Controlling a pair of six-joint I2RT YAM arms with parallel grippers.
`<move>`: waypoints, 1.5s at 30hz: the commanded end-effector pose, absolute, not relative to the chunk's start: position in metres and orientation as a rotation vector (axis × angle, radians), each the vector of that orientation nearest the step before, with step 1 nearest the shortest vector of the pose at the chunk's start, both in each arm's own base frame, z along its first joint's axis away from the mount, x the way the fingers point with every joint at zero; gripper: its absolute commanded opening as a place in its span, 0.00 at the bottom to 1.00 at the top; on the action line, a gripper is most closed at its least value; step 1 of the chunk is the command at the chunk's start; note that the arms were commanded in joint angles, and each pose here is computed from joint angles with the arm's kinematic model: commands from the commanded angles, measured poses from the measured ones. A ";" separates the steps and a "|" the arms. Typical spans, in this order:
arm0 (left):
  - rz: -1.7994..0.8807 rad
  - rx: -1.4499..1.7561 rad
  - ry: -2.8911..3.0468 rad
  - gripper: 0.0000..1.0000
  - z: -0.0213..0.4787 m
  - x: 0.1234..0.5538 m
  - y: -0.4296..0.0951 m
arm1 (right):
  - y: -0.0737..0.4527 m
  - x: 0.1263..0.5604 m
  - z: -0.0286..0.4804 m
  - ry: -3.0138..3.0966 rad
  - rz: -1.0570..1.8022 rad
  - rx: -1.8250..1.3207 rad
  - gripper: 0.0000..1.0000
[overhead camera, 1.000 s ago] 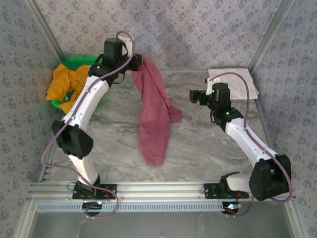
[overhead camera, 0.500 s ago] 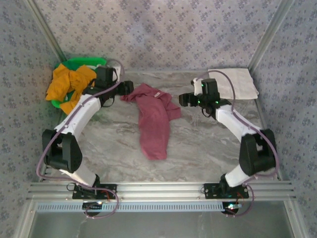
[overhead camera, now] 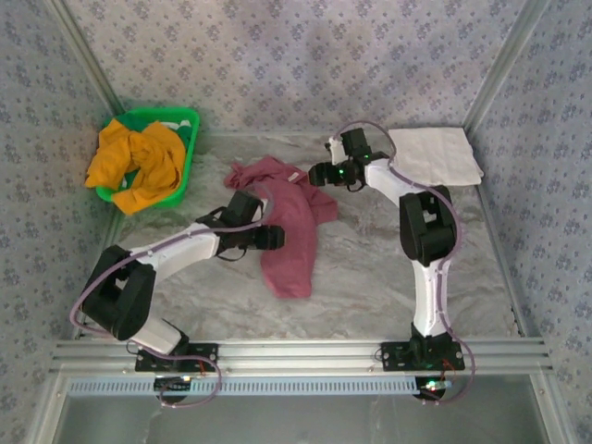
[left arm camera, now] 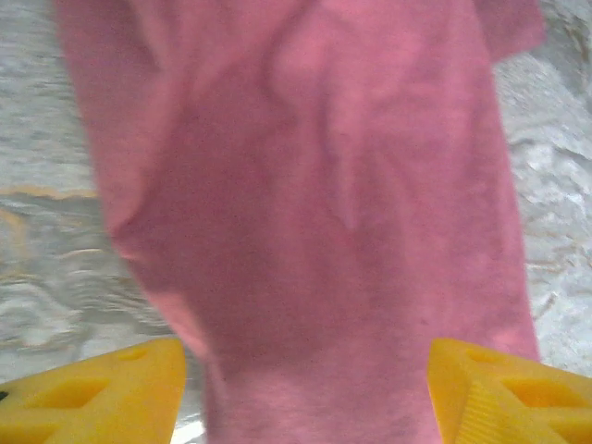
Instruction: Fold and stack the t-shirts
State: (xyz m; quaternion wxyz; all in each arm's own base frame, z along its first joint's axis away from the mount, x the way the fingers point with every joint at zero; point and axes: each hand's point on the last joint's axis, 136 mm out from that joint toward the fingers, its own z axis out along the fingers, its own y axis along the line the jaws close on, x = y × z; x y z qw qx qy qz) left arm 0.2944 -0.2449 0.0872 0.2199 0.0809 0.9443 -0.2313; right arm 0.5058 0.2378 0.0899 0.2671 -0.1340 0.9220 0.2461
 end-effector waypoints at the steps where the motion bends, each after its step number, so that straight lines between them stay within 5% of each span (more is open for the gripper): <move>1: -0.728 0.227 2.561 0.69 0.092 0.296 -0.269 | 0.251 0.502 0.078 2.552 0.737 -0.355 0.75; 9: -0.724 0.194 2.576 0.50 0.063 0.286 -0.262 | 0.267 0.514 0.052 2.571 0.820 -0.325 0.55; 16: -0.649 0.087 2.588 0.01 0.046 0.289 -0.238 | 0.268 0.524 0.072 2.525 0.857 -0.282 0.14; 25: -0.550 -0.140 2.476 0.00 0.087 0.308 -0.155 | 0.216 0.508 0.148 2.388 0.745 -0.173 0.00; 32: -0.497 -0.138 2.401 0.00 0.130 0.318 -0.125 | 0.150 0.477 0.171 2.387 0.610 0.002 0.00; 45: -0.316 -0.067 2.456 0.00 0.130 0.326 -0.118 | 0.065 0.430 0.109 2.488 0.452 0.394 0.00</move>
